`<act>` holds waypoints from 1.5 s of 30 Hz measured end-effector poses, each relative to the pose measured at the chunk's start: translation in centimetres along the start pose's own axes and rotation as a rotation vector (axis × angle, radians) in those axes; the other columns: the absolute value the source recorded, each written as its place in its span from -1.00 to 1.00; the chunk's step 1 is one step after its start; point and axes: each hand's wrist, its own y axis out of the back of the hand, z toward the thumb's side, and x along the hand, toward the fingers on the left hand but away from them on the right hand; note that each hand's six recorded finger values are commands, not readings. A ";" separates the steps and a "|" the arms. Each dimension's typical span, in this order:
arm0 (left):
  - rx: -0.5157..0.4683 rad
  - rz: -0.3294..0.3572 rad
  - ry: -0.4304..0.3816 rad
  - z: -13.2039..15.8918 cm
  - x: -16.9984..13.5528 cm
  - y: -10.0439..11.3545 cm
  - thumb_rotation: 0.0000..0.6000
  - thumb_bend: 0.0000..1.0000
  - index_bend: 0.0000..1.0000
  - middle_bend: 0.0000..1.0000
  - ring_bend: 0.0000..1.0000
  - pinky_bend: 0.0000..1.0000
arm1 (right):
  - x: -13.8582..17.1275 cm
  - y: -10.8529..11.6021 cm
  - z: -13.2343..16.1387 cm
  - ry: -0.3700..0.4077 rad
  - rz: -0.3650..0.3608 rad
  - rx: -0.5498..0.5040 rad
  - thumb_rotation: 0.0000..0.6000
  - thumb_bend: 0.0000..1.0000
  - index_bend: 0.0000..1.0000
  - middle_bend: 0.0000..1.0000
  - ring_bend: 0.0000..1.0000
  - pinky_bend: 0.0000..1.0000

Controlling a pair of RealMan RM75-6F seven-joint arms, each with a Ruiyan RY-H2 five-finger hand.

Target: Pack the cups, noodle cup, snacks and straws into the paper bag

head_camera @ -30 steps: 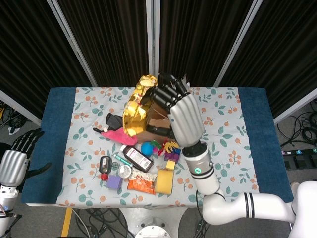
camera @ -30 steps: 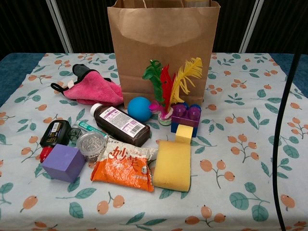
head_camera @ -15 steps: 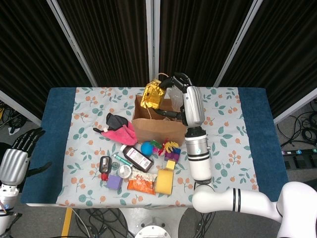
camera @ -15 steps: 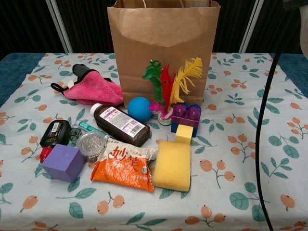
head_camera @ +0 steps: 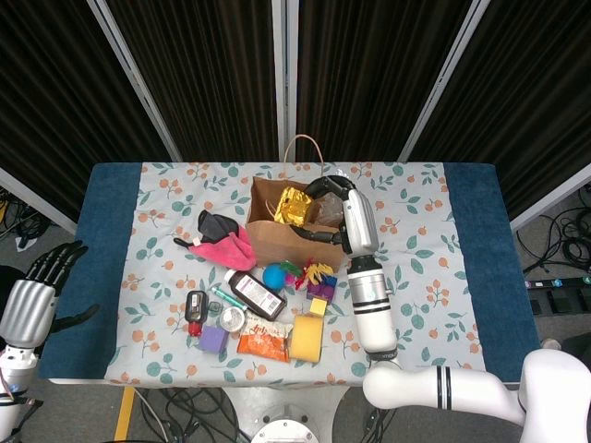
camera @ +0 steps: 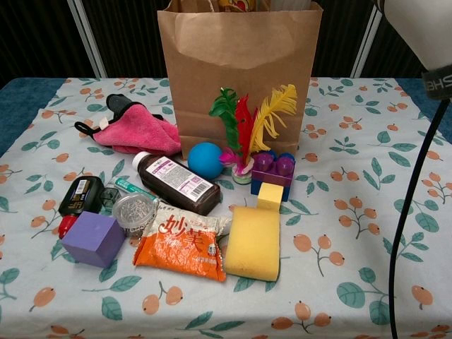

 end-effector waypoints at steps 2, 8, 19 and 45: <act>0.001 0.000 -0.002 0.1 0.0 0.0 1.00 -0.79 -0.65 -0.57 -0.70 -0.58 | 0.1 -0.1 0.0 -0.002 0.002 -0.013 1.00 -0.64 0.35 0.10 -0.14 -0.61; 0.004 0.000 0.004 -0.1 -0.1 0.1 1.00 -0.79 -0.64 -0.57 -0.70 -0.58 | -0.3 0.0 0.0 -0.022 -0.011 -0.052 1.00 -0.63 0.33 0.08 -0.14 -0.61; 0.006 -0.005 0.014 -0.5 -0.2 0.0 1.00 -0.79 -0.64 -0.57 -0.70 -0.58 | -1.4 0.2 -2.3 -0.100 -0.022 -0.096 1.00 -0.70 0.19 -0.01 -0.24 -0.67; 0.005 -0.008 -0.006 0.3 0.3 -0.1 1.00 -0.79 -0.64 -0.57 -0.70 -0.58 | 0.2 2.6 5.3 0.318 0.078 -0.002 1.00 -1.00 -1.00 -0.84 -1.00 -1.00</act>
